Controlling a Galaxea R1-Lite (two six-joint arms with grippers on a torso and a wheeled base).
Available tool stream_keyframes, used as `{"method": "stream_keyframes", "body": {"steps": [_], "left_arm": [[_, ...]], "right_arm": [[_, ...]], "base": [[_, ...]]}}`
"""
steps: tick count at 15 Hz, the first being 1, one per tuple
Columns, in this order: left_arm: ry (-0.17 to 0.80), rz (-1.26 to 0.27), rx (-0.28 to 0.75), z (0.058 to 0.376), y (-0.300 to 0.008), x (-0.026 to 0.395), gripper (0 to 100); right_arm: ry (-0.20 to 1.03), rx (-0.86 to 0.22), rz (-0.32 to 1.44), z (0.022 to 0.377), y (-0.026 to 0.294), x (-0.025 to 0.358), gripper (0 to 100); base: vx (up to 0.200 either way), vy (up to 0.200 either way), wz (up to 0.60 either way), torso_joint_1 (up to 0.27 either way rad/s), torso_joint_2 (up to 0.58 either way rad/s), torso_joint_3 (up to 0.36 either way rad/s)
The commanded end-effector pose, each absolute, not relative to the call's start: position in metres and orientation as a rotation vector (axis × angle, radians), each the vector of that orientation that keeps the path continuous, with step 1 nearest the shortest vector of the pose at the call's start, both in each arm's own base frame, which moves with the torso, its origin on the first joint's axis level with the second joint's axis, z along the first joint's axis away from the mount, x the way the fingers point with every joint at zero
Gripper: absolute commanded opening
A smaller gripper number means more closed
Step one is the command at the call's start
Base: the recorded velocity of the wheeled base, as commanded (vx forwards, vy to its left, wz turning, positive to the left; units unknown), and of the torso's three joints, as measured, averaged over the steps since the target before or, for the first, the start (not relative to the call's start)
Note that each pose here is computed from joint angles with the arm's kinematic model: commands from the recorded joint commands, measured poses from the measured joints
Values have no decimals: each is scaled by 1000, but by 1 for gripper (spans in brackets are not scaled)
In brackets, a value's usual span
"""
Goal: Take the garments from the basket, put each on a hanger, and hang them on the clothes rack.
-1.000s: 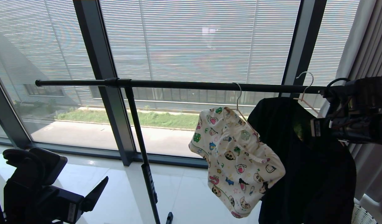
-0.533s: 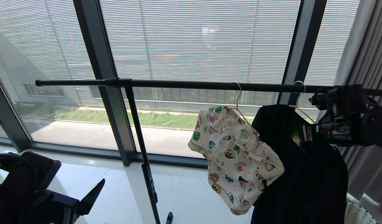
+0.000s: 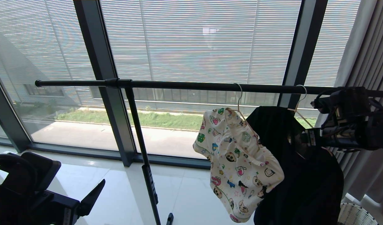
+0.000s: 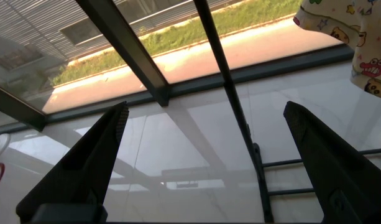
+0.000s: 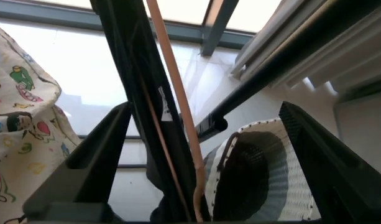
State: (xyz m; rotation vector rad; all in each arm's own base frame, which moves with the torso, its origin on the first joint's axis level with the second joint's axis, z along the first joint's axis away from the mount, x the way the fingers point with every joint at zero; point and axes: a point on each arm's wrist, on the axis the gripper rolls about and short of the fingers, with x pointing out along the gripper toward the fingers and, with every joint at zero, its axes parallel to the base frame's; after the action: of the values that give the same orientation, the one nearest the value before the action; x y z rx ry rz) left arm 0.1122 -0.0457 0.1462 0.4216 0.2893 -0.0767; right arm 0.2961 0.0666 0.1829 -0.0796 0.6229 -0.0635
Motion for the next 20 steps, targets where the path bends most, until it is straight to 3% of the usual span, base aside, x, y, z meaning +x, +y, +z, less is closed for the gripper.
{"method": "stream_keyframes", "body": {"steps": [1,5,8,11,20], "left_arm": [[283,-69,416,147,-45,111,100],[259,-4,393,152,-35,108,100],[267,83,378,154,-26,111,100],[242,104,367,154,-22,102,100],[213,257,332,158,-5,93,100]], "right_arm": [[599,-68,-62,215,58,262,100],[600,-75,-47,258,35,166,100],[562,-161,-27,249,23,123,100],[561,-174,-29,237,19,107,100],[488,-221,-84,227,12,110,100]], "base": [[0,0,0,0,0,0],[-50,0,0,-1,1,-2],[-200,0,0,7,4,1],[-200,0,0,-10,-4,6],[-200,0,0,0,3,2]]}}
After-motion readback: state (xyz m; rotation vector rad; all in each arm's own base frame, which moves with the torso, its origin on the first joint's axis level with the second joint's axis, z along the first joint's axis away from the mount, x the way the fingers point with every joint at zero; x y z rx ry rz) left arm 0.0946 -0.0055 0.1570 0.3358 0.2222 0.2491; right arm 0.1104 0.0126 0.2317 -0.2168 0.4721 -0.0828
